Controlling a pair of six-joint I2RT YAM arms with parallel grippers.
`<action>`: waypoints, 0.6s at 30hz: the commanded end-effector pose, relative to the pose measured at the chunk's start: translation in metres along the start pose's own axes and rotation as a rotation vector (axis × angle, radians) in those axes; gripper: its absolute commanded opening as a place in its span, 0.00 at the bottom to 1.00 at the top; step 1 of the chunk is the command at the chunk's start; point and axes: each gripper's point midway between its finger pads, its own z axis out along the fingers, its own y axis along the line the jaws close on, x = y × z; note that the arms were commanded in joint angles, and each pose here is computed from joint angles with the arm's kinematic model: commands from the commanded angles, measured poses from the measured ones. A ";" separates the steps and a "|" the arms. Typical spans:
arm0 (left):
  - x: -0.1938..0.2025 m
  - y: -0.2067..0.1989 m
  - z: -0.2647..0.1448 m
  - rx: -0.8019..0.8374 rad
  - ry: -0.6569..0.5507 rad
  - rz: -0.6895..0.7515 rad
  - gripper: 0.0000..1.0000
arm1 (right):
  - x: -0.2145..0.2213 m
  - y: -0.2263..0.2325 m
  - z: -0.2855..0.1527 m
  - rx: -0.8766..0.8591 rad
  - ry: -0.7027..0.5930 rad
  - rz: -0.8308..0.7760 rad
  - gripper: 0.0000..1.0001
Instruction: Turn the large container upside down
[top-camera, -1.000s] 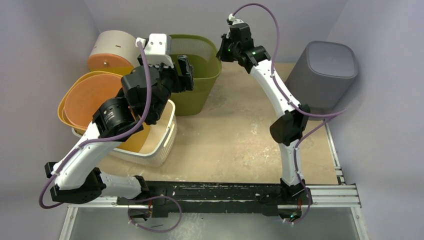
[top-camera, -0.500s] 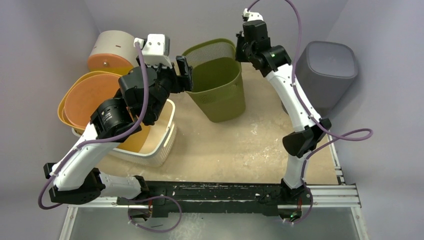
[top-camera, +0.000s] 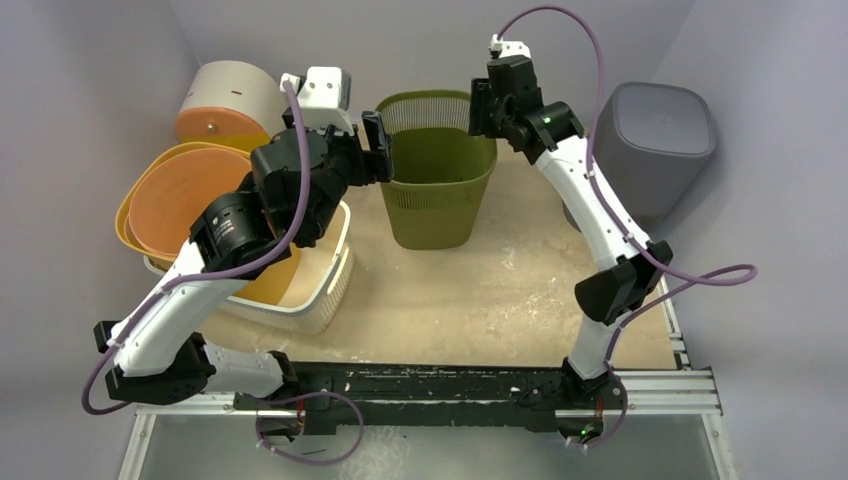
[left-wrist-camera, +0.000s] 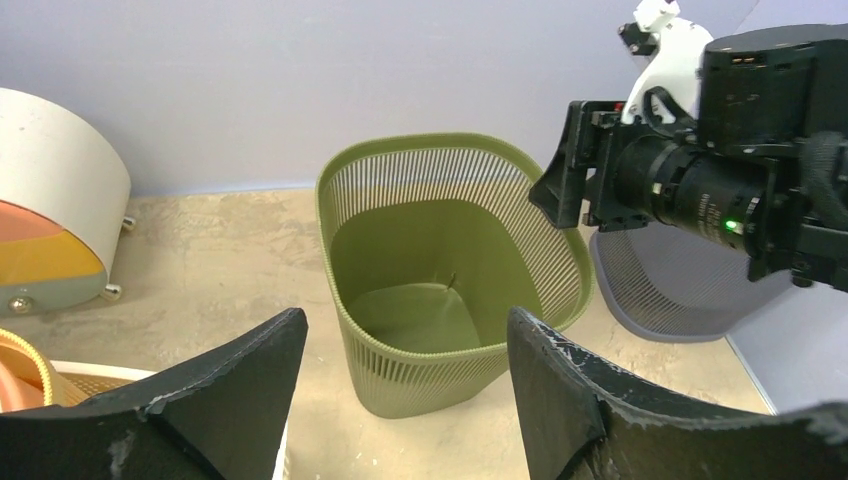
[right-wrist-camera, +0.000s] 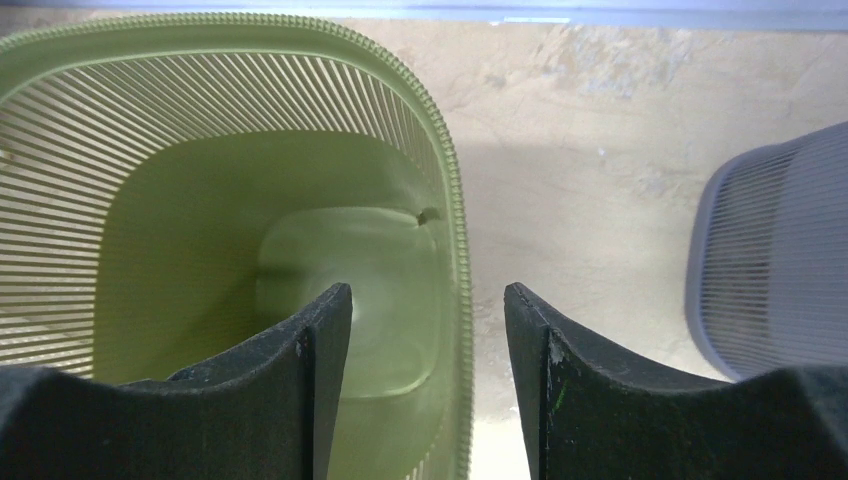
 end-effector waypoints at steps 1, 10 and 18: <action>-0.019 -0.004 -0.002 0.008 -0.027 -0.058 0.71 | -0.059 -0.009 -0.054 -0.028 -0.208 -0.008 0.62; -0.070 -0.037 -0.013 0.186 -0.074 -0.072 0.73 | -0.048 0.098 -0.079 -0.459 -0.209 -0.202 0.62; -0.062 -0.040 -0.011 0.213 -0.061 0.023 0.78 | -0.002 0.187 -0.086 -0.677 -0.144 -0.316 0.62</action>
